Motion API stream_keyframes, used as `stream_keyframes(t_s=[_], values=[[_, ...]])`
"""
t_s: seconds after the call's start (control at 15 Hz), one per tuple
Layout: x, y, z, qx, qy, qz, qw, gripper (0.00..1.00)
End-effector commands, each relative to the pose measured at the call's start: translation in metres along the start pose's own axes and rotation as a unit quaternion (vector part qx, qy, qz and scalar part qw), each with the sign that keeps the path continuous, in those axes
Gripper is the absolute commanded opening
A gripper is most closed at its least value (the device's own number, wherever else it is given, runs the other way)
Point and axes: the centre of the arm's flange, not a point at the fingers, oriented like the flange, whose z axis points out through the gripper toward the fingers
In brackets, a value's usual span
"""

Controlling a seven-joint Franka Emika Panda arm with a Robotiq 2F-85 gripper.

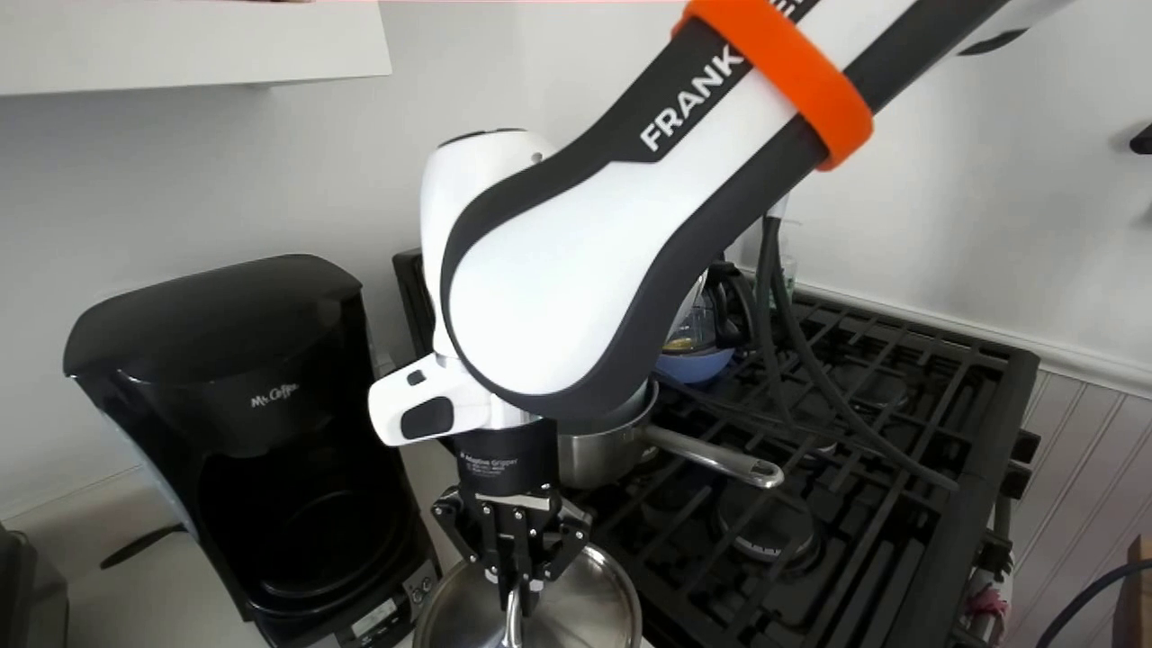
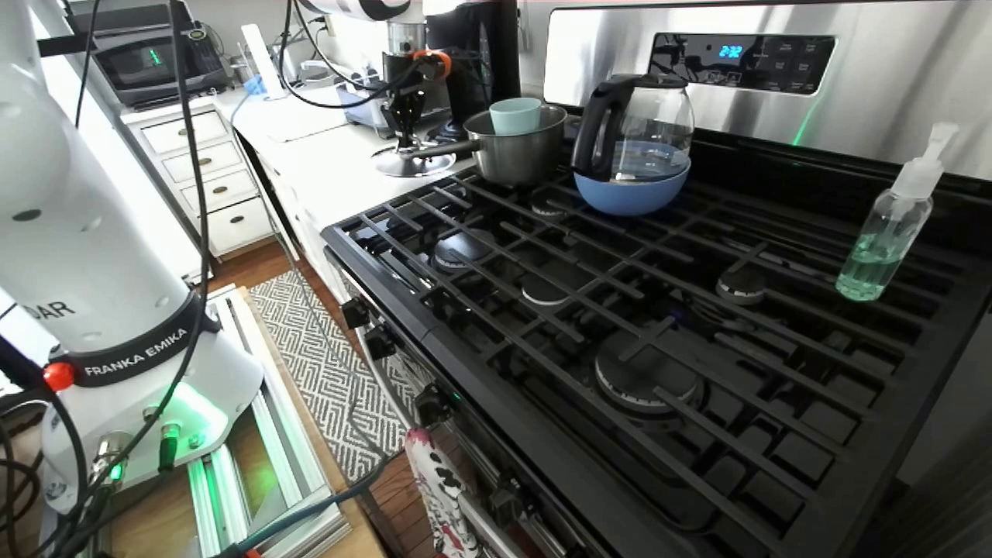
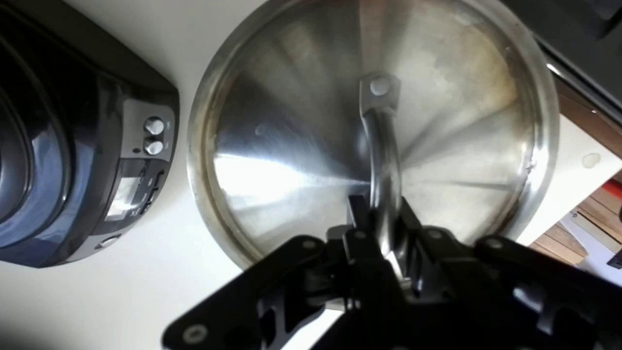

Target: Put the lid on the left counter

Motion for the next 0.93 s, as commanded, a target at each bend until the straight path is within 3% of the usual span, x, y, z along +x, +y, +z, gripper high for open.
stream_keyframes(t_s=[0.0,0.53,0.6,0.67,0.87], values=[[0.015,0.018,0.001,0.022,0.001,-0.032,0.9992,0.04],[0.015,0.035,0.032,0.060,-0.010,-0.064,0.9961,0.04],[0.015,0.037,0.034,0.065,-0.011,-0.065,0.9957,0.40],[0.014,0.038,0.037,0.071,-0.010,-0.067,0.9952,0.41],[0.012,0.041,0.038,0.086,-0.005,-0.069,0.9939,0.60]])
